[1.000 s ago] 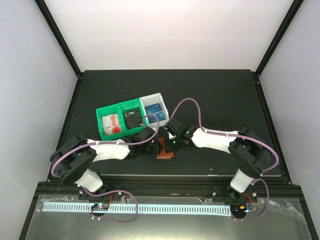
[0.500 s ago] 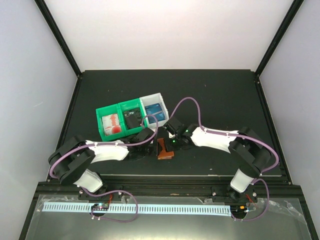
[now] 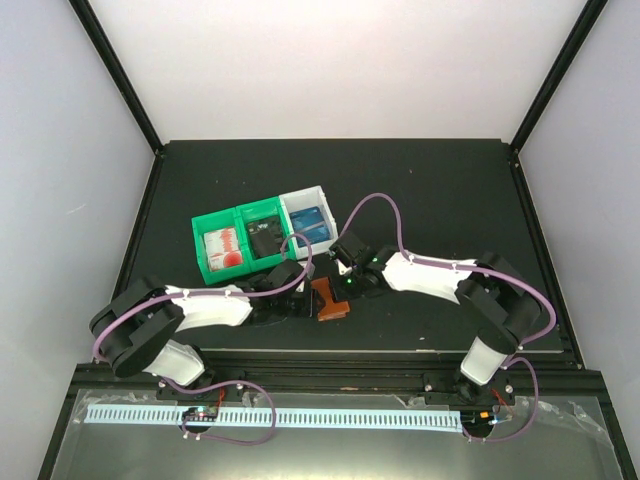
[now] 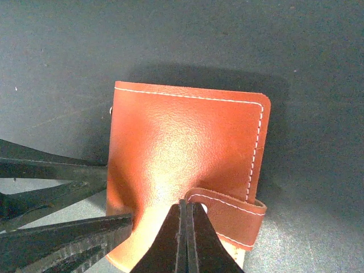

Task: Put the credit cards into the card holder
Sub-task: Close the card holder at the center of the board.

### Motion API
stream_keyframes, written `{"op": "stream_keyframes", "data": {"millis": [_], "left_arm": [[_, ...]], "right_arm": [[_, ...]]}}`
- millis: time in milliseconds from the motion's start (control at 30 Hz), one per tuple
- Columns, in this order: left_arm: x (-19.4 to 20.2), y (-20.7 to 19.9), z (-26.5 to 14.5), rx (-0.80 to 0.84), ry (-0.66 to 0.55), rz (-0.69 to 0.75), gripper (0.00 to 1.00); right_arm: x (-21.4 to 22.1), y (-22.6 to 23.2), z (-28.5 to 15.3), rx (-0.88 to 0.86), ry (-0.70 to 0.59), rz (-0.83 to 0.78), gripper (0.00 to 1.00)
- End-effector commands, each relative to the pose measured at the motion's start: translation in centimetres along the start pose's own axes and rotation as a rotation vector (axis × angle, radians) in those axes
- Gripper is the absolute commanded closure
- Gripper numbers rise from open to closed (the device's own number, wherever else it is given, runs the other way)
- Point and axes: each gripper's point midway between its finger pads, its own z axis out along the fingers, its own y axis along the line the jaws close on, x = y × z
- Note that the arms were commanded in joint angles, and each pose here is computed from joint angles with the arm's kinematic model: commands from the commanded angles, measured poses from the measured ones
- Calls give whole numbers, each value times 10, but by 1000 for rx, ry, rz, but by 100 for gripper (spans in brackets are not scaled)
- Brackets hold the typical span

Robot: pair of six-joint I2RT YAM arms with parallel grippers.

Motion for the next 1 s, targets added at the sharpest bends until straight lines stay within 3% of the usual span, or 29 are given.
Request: {"op": "stream_keyframes", "data": {"millis": [0,367,800,967], "left_arm": [[46,38,6,-110,155,-43,65],[47,44,7,-126,143,-54,67],[48,48,10,-133,146,-69,70],[47,49,8,-132,143,-68,70]], "right_arm": [[7,0,4,-17,51,-28,99],[27,-1,18,-29,175,-52,99],[71,-31,46,58,307,36,99],[66,-34,43,84,263,60,99]]}}
